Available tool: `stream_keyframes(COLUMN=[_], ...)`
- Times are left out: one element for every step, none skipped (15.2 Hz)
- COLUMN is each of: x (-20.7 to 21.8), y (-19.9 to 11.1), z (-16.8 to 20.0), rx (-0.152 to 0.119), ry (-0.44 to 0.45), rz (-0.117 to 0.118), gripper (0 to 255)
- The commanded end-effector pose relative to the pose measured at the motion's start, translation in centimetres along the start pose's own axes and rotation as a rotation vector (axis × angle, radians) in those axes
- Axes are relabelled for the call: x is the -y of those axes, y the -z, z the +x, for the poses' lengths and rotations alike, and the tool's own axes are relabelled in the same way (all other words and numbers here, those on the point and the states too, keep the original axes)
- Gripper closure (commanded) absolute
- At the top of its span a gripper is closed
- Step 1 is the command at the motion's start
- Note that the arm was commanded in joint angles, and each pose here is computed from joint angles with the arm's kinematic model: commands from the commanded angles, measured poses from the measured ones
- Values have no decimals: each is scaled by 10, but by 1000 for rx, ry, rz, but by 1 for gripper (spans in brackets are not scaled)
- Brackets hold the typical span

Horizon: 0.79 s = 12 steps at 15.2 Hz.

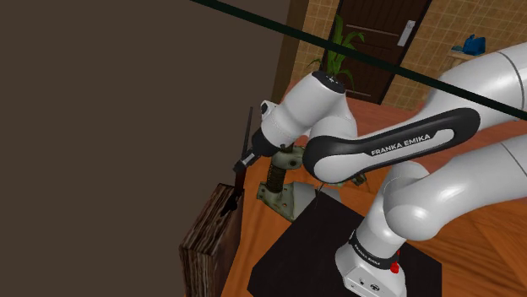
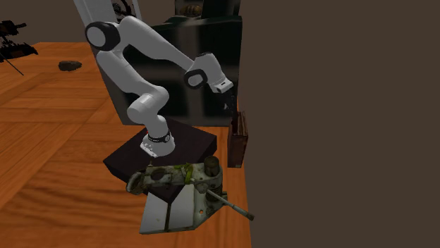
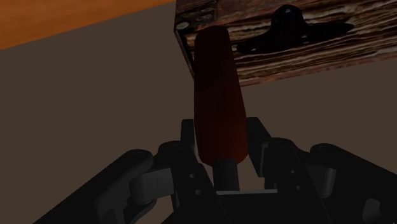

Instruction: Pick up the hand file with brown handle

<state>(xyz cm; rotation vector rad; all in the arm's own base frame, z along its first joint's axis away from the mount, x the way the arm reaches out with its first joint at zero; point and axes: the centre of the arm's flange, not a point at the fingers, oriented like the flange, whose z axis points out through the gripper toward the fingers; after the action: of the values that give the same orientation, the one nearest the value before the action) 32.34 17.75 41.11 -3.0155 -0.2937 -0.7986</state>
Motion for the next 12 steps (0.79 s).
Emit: stream_keyframes(x=[-1,-1,-2,-2,-2,-2,-2,-3,-3,-3,-3,-3], y=[10,14,19,23,28,33,37,42,46,51,56,60], z=[5,7,10,13,15,18,20,23,25,28,31,33], rx=[0,0,0,0,0,0,0,0,0,0,0,0], ry=[0,0,0,0,0,0,0,0,0,0,0,0], rz=[0,0,0,0,0,0,0,0,0,0,0,0], gripper=[255,255,255,255,255,255,255,255,255,255,255,255])
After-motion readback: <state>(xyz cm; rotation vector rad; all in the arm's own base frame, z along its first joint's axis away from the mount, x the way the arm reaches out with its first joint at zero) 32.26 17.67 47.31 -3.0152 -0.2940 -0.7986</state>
